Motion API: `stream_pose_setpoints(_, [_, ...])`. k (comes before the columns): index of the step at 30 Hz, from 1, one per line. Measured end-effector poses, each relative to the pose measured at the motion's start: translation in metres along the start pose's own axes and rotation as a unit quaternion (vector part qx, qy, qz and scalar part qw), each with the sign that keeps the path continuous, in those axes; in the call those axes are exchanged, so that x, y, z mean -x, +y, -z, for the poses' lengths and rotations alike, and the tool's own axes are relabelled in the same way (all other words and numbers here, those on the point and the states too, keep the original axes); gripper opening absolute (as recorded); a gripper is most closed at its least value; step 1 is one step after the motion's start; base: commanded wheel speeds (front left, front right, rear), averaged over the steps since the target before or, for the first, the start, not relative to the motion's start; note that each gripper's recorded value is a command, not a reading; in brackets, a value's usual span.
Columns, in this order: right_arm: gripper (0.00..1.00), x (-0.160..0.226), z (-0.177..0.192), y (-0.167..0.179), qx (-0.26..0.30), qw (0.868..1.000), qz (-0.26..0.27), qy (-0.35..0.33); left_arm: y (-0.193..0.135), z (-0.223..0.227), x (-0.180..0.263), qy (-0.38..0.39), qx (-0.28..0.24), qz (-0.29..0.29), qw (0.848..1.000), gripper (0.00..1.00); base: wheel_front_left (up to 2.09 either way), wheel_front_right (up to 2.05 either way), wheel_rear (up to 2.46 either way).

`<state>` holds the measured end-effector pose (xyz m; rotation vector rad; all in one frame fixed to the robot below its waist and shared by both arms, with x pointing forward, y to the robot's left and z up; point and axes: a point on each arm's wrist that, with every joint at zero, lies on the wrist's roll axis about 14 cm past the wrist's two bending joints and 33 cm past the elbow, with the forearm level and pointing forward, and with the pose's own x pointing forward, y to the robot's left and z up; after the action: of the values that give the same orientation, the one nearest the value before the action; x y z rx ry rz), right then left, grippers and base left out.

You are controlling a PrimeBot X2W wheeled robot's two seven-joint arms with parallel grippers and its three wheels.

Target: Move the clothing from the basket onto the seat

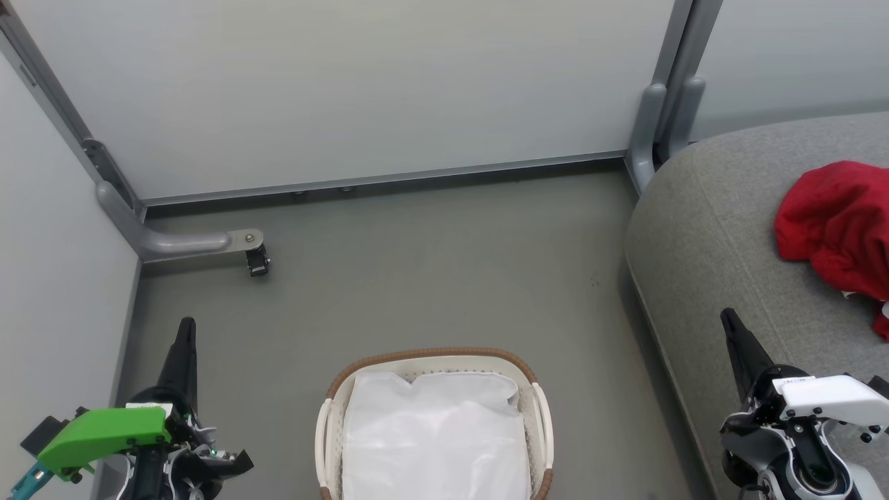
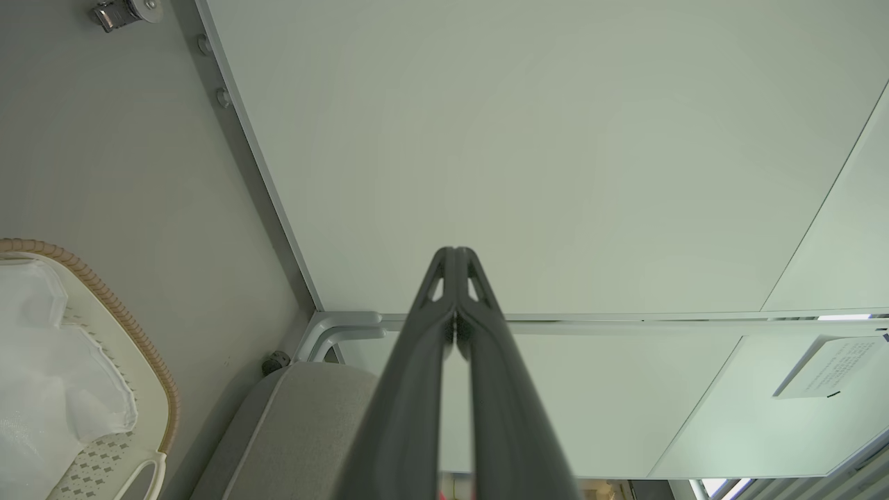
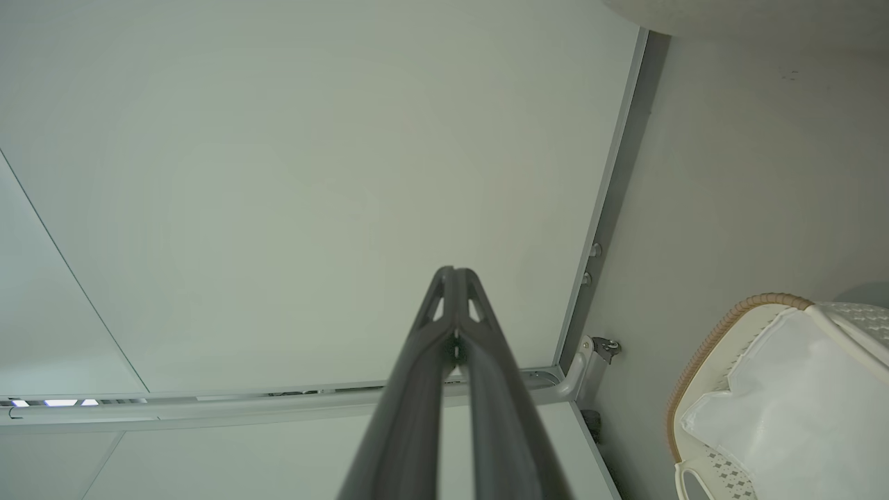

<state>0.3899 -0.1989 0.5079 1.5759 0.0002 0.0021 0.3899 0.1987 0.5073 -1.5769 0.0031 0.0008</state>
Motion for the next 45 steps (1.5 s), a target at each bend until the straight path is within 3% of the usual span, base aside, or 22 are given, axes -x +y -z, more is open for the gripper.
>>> stream_pose_setpoints(45, [0.00,0.0000,0.0000,0.0000,0.000,1.000,0.000,0.000,-0.0001,0.0000,0.0000,0.000,0.000,0.000,1.000,0.00,0.00,0.00,0.00])
